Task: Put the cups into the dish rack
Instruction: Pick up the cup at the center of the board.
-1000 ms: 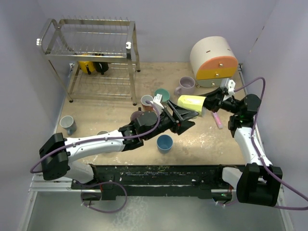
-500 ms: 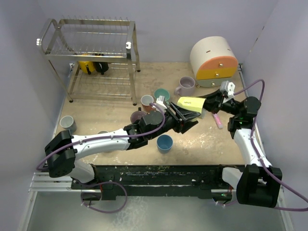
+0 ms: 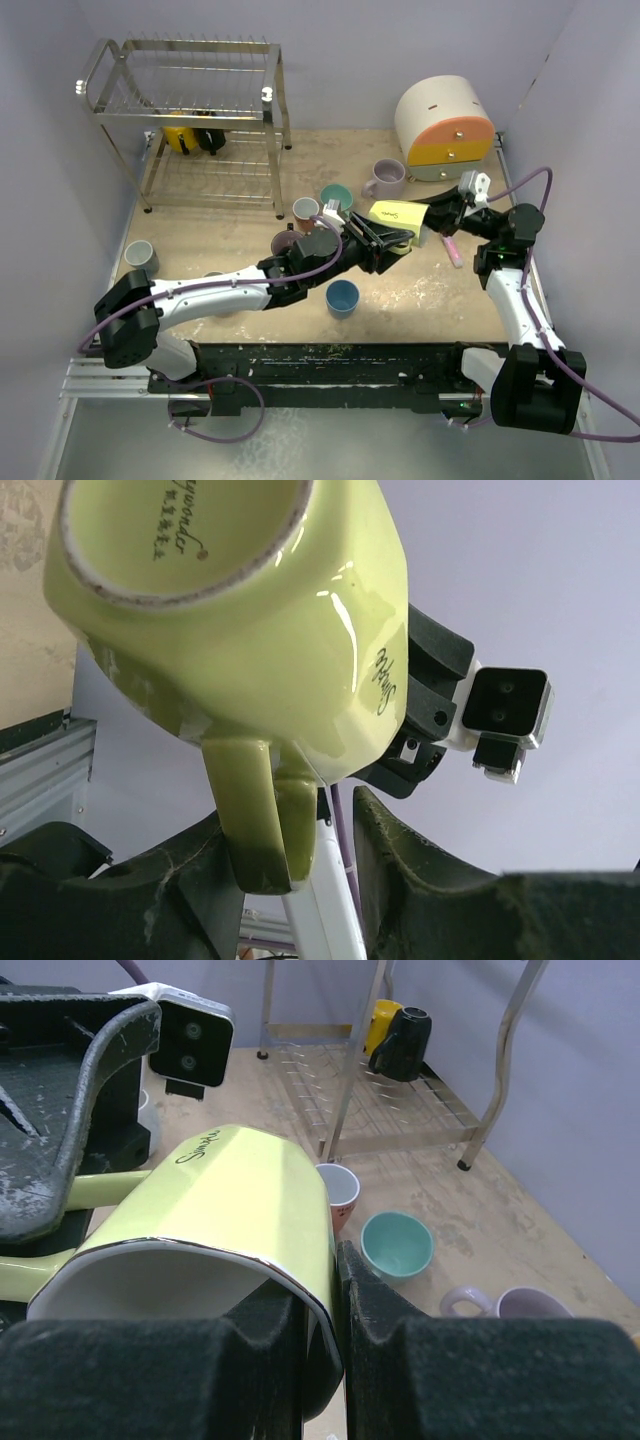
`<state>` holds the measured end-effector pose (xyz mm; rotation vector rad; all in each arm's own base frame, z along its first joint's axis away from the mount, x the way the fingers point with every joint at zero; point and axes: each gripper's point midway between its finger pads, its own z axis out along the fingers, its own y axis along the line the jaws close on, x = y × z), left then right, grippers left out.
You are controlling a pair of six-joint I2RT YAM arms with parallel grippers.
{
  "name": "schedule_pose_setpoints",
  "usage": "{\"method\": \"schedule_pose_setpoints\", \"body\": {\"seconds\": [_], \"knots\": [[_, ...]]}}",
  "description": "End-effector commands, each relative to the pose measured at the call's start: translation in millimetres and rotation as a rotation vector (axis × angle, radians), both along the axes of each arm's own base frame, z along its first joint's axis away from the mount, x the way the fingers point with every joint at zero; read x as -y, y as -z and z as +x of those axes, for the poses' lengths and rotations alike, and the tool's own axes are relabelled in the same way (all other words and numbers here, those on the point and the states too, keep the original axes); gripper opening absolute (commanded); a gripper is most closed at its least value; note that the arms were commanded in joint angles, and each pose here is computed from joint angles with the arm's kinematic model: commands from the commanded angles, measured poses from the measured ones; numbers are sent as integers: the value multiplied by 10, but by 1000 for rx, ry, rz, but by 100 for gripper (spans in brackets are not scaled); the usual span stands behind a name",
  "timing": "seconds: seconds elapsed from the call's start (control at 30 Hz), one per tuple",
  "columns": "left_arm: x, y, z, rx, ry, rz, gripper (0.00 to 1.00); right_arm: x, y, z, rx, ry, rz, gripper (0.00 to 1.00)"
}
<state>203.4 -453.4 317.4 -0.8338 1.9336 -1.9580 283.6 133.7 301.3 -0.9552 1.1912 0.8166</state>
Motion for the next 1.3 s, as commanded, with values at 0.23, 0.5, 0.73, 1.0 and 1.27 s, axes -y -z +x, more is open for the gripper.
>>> {"method": "schedule_pose_setpoints", "body": {"seconds": [0.23,0.5,0.73,1.0,1.27], "knots": [[20,-101,173,-28,-27,-83,37,-30,-181,-108,107,-20,-16,0],[-12,-122,221,8,-26,-96,6,-32,-174,-111,106,-24,-18,0],[-66,-161,244,83,-30,-131,0,-31,-167,-106,100,-25,-19,0],[-126,-234,234,206,-21,-149,0,-24,-155,-97,84,-19,-16,24],[-262,-259,230,270,-42,-142,0,-31,-127,-114,78,-35,-28,56]]}}
